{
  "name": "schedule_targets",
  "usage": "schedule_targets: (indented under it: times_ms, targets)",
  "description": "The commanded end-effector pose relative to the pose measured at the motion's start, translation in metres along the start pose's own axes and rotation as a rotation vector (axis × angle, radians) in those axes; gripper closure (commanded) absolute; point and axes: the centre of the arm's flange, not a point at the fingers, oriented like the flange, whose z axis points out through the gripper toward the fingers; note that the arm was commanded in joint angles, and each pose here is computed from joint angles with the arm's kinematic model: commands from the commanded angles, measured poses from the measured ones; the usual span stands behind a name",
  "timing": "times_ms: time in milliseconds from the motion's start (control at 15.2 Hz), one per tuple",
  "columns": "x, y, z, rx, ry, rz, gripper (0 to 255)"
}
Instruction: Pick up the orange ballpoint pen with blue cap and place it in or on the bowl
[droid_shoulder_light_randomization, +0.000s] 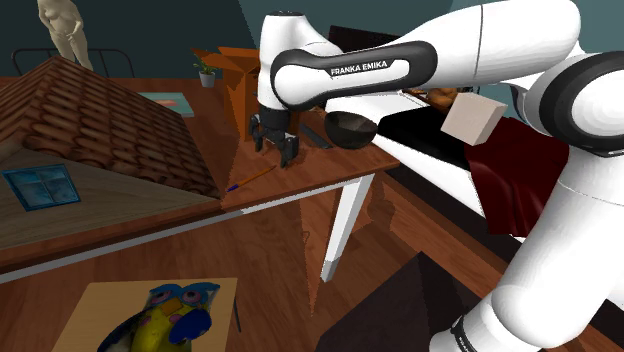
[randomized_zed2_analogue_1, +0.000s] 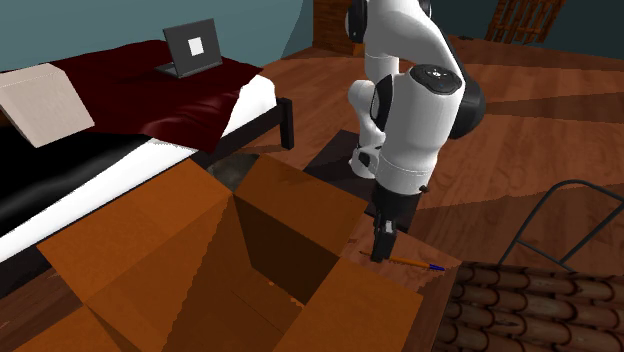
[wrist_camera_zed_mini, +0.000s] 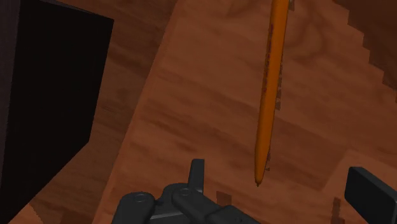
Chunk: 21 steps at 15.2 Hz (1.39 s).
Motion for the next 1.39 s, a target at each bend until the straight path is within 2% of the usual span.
schedule_targets:
  times_ms: [0, 264, 726, 792, 1320]
  targets:
    - [0.0, -0.001, 0.011, 0.001, 0.001, 0.005, 0]
    - [0.0, -0.001, 0.03, 0.001, 0.001, 0.005, 0]
    - [0.0, -0.001, 0.03, 0.001, 0.001, 0.005, 0]
    - [0.0, -0.001, 0.03, 0.001, 0.001, 0.005, 255]
    - [0.0, -0.001, 0.028, 0.001, 0.0, 0.006, 255]
